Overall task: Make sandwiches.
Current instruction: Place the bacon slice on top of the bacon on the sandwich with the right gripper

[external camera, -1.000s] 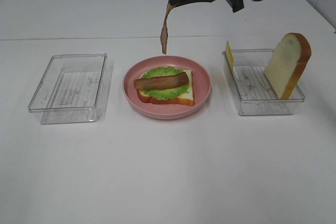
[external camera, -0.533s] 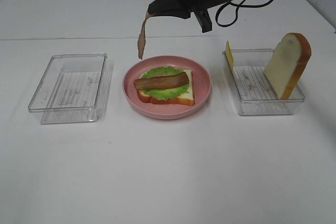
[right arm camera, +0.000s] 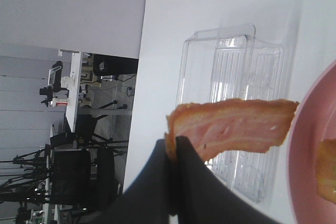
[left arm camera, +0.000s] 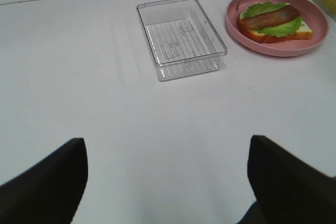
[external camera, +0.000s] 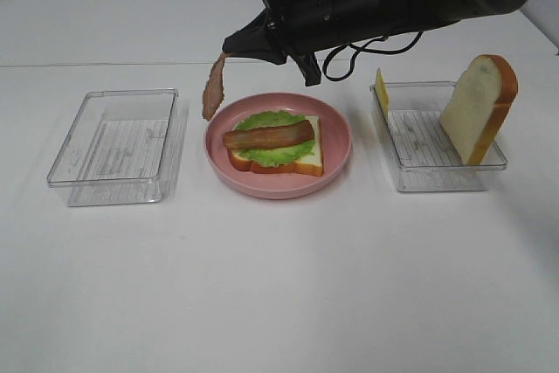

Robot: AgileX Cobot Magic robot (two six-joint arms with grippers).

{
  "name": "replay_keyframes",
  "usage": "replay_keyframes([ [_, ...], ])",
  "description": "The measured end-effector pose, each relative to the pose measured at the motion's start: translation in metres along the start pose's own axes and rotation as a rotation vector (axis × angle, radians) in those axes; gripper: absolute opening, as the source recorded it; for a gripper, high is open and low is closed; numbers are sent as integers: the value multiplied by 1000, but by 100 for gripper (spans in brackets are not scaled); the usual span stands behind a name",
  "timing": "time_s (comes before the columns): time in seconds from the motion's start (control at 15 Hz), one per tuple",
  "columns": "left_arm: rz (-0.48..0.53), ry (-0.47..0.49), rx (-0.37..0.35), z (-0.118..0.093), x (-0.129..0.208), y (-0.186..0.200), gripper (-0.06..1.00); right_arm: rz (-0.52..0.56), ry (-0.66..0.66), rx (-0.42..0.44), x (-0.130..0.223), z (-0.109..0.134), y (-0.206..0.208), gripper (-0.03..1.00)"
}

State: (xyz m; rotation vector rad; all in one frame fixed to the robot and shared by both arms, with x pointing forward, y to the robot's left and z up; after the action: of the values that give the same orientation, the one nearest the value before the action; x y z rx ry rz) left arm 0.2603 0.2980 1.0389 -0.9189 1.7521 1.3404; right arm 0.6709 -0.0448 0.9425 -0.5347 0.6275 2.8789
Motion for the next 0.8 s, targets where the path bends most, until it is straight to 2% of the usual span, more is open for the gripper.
replay_keyframes([
  [0.4, 0, -1, 0, 0, 0, 0, 79, 77, -3, 186, 9, -22, 2, 0],
  [0.6, 0, -1, 0, 0, 0, 0, 79, 96, -13, 228, 12, -27, 3, 0],
  [0.8, 0, -1, 0, 0, 0, 0, 79, 123, 12, 307, 13, -29, 10, 0],
])
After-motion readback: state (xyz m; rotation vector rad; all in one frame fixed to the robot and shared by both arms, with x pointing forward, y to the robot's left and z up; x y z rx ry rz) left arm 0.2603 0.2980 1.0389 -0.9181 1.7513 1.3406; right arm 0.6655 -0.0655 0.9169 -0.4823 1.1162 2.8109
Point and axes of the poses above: a point on each arm's last joint axis where the gripper is mounted, y pointing back along that axis away from the gripper, z along the wrist's bending axis when the last joint is at zero, x = y × z, the point moved 3 cm from there along -y, pointing out along that axis toward the gripper, and after that the axes turned 10 degrees about y, right-handed, at the moved point
